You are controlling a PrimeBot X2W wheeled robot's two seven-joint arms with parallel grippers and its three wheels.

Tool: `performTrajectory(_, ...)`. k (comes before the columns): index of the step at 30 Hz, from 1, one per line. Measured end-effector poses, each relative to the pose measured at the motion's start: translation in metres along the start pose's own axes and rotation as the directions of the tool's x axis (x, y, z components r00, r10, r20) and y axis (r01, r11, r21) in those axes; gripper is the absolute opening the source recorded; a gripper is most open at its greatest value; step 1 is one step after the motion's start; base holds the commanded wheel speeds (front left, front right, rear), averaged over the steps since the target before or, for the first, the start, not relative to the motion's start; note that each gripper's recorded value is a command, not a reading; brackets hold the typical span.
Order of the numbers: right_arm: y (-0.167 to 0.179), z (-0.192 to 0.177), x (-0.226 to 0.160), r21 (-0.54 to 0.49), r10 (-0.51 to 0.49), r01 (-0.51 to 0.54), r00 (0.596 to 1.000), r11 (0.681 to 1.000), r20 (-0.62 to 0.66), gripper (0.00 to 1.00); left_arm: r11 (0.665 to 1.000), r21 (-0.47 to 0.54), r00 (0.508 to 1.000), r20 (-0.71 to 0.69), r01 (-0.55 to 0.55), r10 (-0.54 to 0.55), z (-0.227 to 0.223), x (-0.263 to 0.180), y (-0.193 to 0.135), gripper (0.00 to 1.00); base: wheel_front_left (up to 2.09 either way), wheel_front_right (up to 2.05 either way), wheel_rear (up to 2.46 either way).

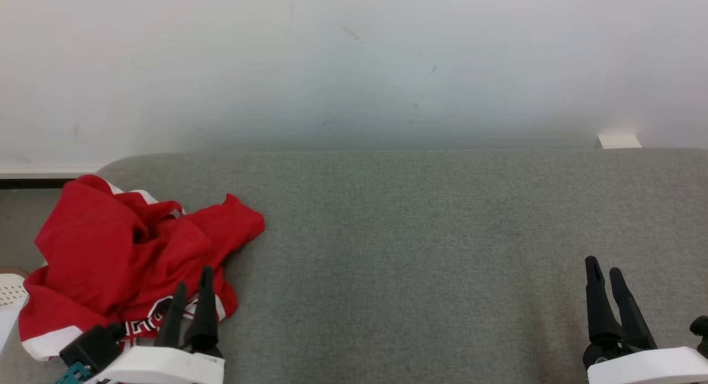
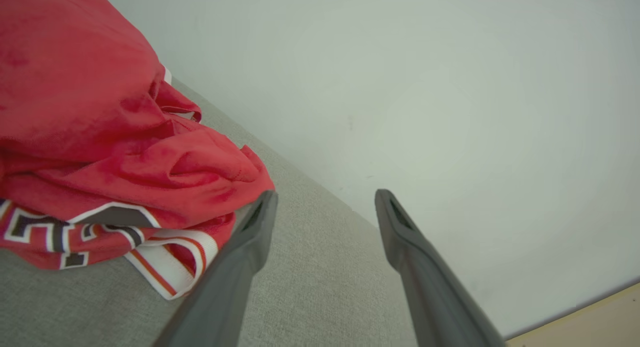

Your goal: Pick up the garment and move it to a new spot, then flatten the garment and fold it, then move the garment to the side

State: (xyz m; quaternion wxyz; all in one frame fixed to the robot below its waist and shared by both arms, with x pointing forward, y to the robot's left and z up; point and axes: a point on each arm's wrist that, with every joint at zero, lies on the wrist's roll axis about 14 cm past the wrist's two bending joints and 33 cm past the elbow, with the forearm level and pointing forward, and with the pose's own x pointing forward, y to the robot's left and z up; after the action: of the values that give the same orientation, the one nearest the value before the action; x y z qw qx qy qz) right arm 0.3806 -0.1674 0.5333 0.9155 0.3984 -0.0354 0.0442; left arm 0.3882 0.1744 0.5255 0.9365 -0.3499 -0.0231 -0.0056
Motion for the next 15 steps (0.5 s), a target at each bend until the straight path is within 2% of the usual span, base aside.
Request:
performTrajectory(7,0.0011,-0.0048,-0.0012,-0.148,0.011,-0.013,1.000,0.989,-0.016,1.00,0.991,0.130,1.000,-0.011,0.012,-0.011,-0.0051,-0.0005,-0.0037,1.00,0.00,0.00,0.00)
performTrajectory(15,0.0020,-0.0074,-0.0024,-0.258,0.021,-0.026,1.000,0.966,-0.020,1.00,0.968,0.251,1.000,-0.012,0.027,-0.024,-0.0079,-0.0009,-0.0075,1.00,0.00,0.00,0.00)
